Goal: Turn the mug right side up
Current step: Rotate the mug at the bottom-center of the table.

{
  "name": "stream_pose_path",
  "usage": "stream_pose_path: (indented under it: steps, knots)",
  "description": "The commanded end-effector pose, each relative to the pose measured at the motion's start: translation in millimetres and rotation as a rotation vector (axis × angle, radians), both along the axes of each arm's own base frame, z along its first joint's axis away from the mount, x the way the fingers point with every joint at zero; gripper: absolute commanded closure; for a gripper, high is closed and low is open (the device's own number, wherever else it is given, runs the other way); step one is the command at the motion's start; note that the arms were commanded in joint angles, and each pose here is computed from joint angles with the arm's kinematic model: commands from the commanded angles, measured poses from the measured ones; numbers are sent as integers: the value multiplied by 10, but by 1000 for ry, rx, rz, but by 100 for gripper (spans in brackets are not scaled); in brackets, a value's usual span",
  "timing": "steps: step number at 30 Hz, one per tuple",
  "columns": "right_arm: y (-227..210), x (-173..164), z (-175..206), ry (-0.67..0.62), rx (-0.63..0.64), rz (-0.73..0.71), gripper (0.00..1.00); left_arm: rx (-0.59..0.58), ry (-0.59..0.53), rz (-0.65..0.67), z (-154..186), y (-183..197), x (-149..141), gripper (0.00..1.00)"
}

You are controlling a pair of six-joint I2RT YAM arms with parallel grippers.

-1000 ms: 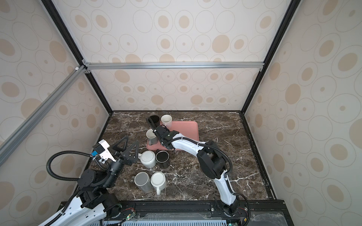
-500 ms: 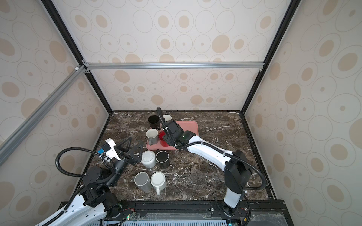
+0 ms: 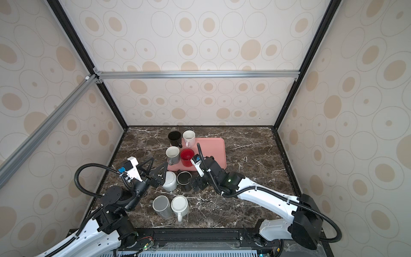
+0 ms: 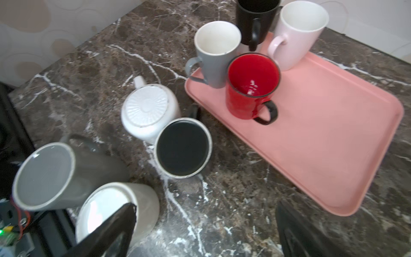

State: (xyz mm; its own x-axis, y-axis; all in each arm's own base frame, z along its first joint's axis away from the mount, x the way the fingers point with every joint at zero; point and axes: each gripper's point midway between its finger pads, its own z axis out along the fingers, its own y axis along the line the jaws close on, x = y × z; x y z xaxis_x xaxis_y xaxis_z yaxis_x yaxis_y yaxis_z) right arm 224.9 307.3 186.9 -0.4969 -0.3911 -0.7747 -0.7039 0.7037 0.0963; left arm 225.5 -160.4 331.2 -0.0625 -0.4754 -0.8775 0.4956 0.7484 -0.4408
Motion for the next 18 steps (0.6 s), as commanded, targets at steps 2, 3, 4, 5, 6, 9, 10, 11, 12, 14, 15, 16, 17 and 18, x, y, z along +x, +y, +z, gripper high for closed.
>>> stream_pose_path:
  steps: [2, 3, 4, 5, 6, 9, 10, 11, 12, 14, 15, 16, 17, 18]
  knots:
    - [156, -297, -50, -10, 60, -3, 0, -39, 11, 28, 40, 79, 8, 1]
    - [186, -361, -95, -26, 46, 1, 0, -40, 13, 27, 28, 76, 12, 1]
    - [222, -425, -139, -50, 26, 6, 0, -41, 15, 27, 21, 74, 14, 1]
    - [263, -493, -189, -70, 5, 18, 0, -41, 18, 27, 11, 69, 17, 1]
    - [302, -537, -237, -82, -14, 31, 0, -41, 19, 29, 11, 71, 22, 1]
    - [458, -734, -364, -102, -63, 111, 0, -31, 25, 32, -3, 63, 34, 1]
    - [512, -797, -403, -109, -79, 140, 0, -29, 26, 35, -3, 63, 38, 0]
    - [568, -873, -426, -117, -93, 172, 1, -26, 26, 37, -1, 64, 41, 1]
    - [610, -932, -442, -127, -107, 199, 1, -23, 27, 39, -7, 65, 44, 1]
    - [683, -1034, -508, -152, -154, 246, 0, -20, 32, 47, -23, 73, 56, 1]
    - [698, -1058, -542, -163, -183, 255, 0, -20, 33, 50, -30, 75, 59, 1]
    - [708, -1072, -584, -181, -216, 261, 0, -21, 36, 52, -44, 77, 63, 1]
    - [716, -1081, -619, -192, -241, 262, 1, -21, 37, 55, -53, 82, 66, 1]
    - [722, -1089, -646, -201, -261, 261, 0, -21, 37, 57, -58, 83, 69, 1]
